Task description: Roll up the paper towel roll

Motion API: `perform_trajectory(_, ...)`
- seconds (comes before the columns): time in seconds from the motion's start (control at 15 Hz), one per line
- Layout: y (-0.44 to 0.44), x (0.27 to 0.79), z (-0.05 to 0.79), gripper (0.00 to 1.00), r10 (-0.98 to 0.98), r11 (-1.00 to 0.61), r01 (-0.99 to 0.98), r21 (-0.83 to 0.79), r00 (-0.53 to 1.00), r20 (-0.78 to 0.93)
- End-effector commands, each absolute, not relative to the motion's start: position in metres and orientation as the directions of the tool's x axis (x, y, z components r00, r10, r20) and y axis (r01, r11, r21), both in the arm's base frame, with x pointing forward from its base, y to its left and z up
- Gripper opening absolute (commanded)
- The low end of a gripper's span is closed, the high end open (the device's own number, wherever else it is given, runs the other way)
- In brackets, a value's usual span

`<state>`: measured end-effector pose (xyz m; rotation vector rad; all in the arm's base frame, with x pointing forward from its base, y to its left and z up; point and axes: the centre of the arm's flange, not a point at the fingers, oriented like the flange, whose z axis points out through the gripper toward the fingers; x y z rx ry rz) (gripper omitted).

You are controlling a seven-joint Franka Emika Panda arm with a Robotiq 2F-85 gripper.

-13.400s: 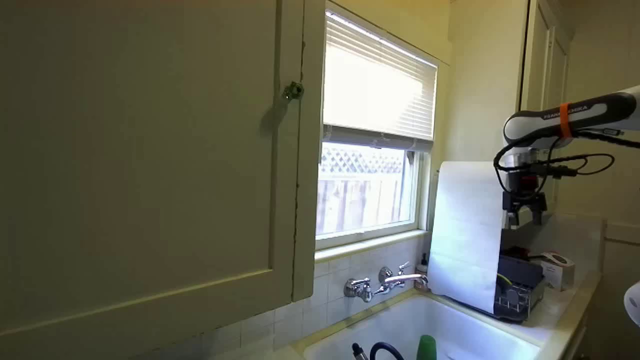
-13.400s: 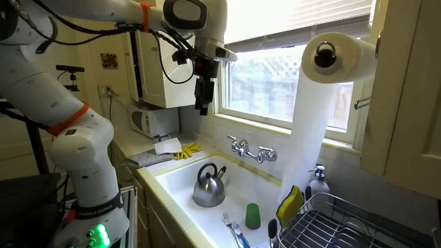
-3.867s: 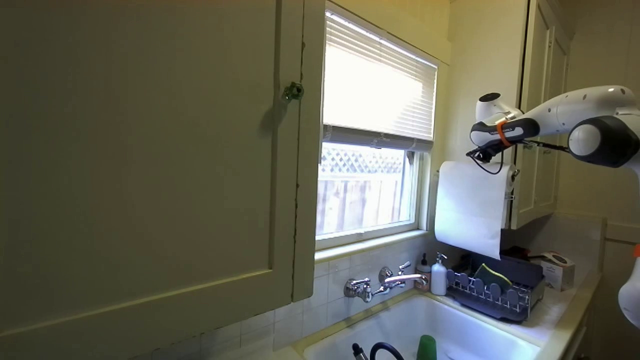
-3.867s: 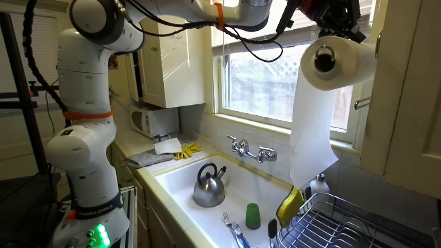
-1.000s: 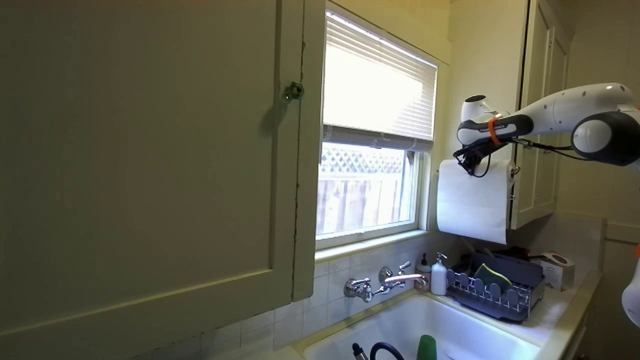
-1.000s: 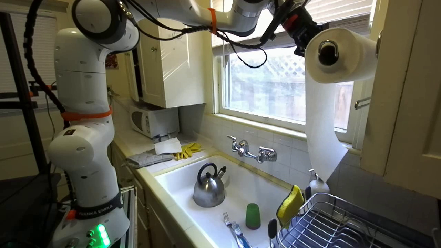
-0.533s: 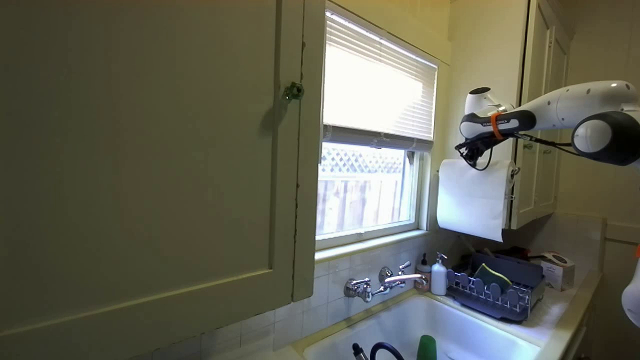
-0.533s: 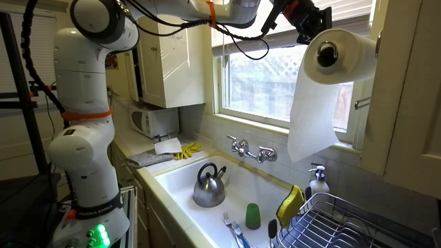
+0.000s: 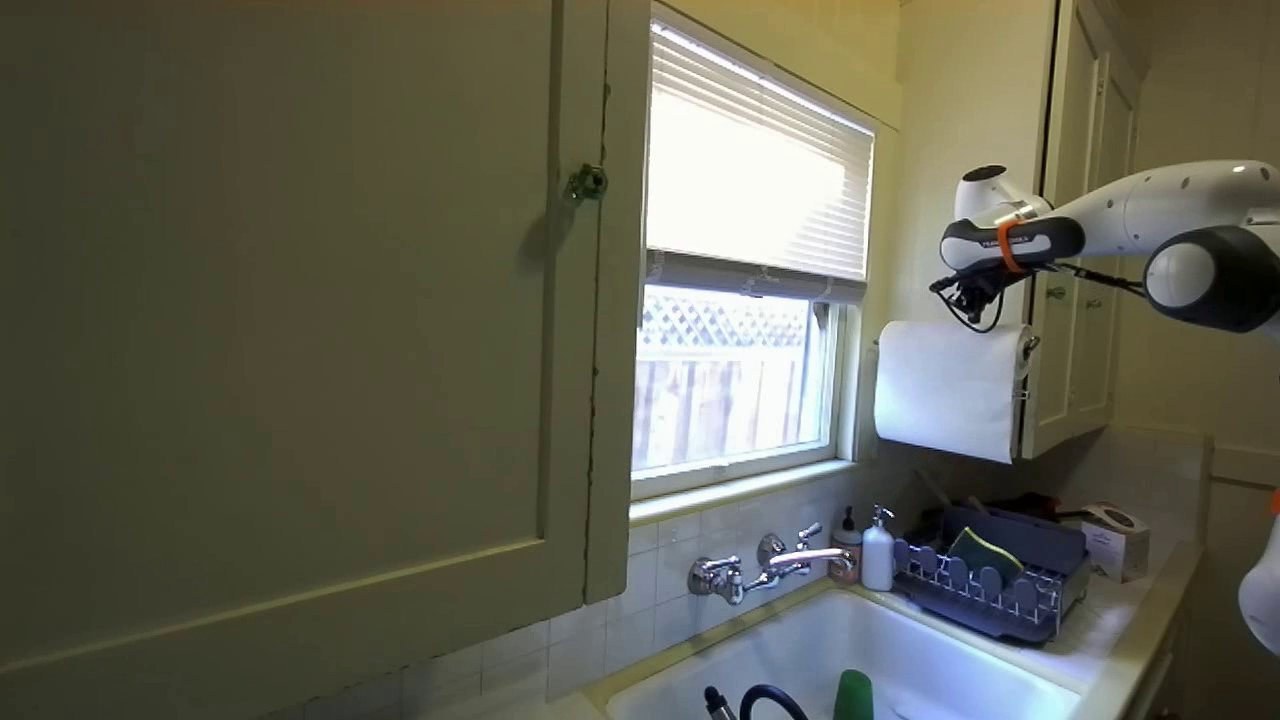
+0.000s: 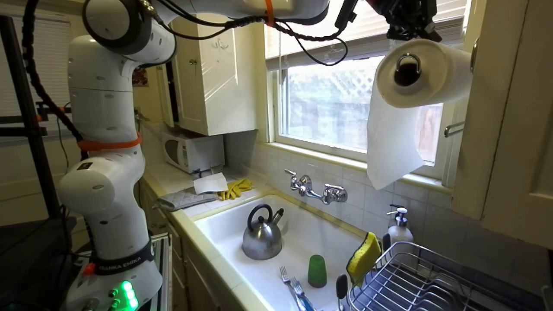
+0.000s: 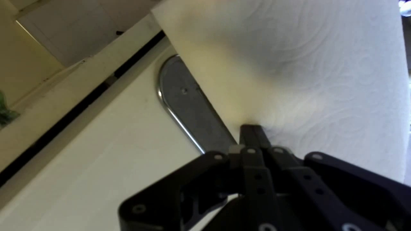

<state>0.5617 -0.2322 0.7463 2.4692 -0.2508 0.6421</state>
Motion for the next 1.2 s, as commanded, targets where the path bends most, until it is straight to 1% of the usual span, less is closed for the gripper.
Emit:
perform_trajectory(0.0,-0.255,0.567,0.737,0.0,-0.086,-0.802,-0.356,0.48,0.864,0.497)
perform_trajectory(0.47,-0.272,0.573,0.718,0.0,-0.125,-0.792,-0.385,0.474,0.862,0.492)
perform_trajectory(0.8,-0.249,0.558,0.765,0.0,-0.098,-0.798,-0.401,0.45,0.823,0.56)
perform_trajectory(1.0,-0.219,0.543,0.797,0.0,-0.05,-0.836,-0.353,0.42,0.811,0.583)
perform_trajectory(1.13,-0.196,0.538,0.804,0.0,-0.013,-0.876,-0.286,0.388,0.819,0.573)
